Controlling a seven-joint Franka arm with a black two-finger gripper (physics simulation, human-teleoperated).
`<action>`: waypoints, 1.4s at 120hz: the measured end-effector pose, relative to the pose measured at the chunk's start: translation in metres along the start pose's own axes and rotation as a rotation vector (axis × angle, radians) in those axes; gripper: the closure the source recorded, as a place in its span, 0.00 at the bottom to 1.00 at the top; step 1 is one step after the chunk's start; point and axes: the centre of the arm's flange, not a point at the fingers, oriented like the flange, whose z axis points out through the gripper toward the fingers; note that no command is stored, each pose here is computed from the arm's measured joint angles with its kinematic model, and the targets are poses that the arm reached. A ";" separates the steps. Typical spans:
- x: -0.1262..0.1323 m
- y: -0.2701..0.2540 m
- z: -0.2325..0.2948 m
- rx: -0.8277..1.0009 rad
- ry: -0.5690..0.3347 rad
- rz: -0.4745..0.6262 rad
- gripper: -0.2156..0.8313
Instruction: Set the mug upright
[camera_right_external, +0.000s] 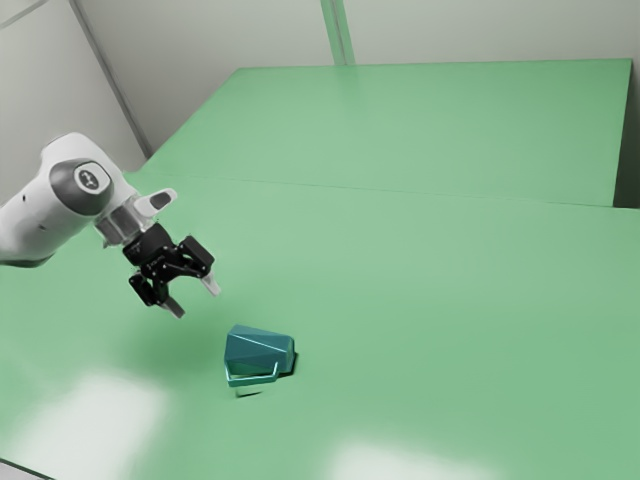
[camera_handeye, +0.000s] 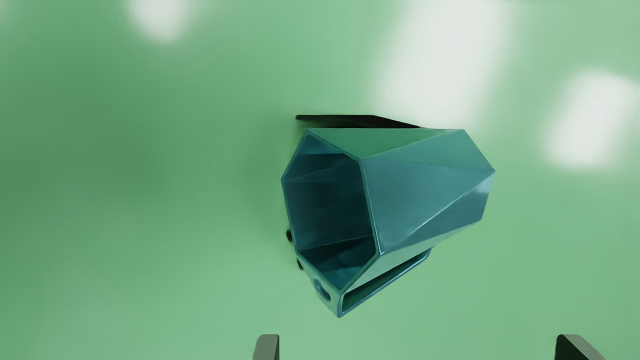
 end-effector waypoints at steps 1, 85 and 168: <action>-0.001 -0.004 0.003 -0.014 0.002 -0.006 0.21; -0.039 -0.095 0.101 -0.564 0.326 -0.014 0.21; -0.039 -0.056 0.134 -0.603 0.405 0.178 0.26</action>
